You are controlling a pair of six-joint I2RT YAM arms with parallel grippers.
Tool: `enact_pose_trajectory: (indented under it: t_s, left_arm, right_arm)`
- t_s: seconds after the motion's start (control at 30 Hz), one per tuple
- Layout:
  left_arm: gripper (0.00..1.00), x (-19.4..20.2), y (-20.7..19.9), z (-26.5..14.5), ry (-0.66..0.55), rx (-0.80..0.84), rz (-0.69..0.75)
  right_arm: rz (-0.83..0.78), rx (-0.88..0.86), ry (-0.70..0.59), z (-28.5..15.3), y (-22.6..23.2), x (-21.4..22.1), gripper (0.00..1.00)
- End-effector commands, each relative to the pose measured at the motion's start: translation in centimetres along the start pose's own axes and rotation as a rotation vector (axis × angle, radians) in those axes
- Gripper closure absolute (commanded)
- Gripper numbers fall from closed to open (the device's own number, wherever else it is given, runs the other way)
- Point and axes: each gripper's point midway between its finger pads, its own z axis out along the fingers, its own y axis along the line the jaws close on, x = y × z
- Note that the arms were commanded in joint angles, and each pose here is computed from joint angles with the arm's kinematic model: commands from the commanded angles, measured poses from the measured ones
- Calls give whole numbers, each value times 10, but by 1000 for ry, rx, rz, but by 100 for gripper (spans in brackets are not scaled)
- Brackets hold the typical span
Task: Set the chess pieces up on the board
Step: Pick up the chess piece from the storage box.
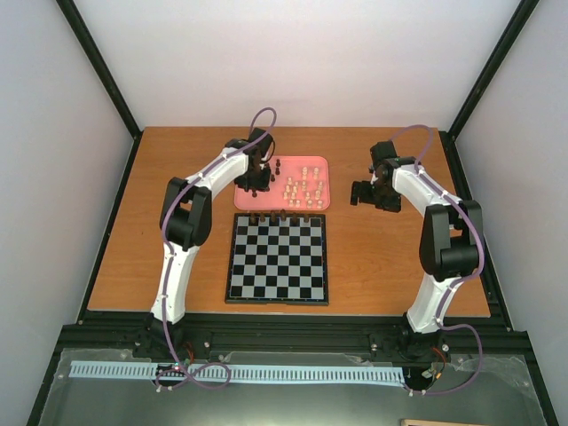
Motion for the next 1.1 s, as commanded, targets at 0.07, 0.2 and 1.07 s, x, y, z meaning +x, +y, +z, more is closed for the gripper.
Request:
enact_pose_trajectory:
  t_s: [0.07, 0.2, 1.07]
  left_arm:
    - [59, -7, 2, 0, -12, -1, 10]
    - [60, -1, 3, 2, 0, -6, 11]
    - [97, 3, 12, -4, 1, -42, 14]
  right_arm:
    - [-7, 16, -3, 1, 0, -5, 0]
    - [-6, 16, -2, 1, 0, -4, 0]
    - [-1, 7, -9, -1, 1, -4, 0]
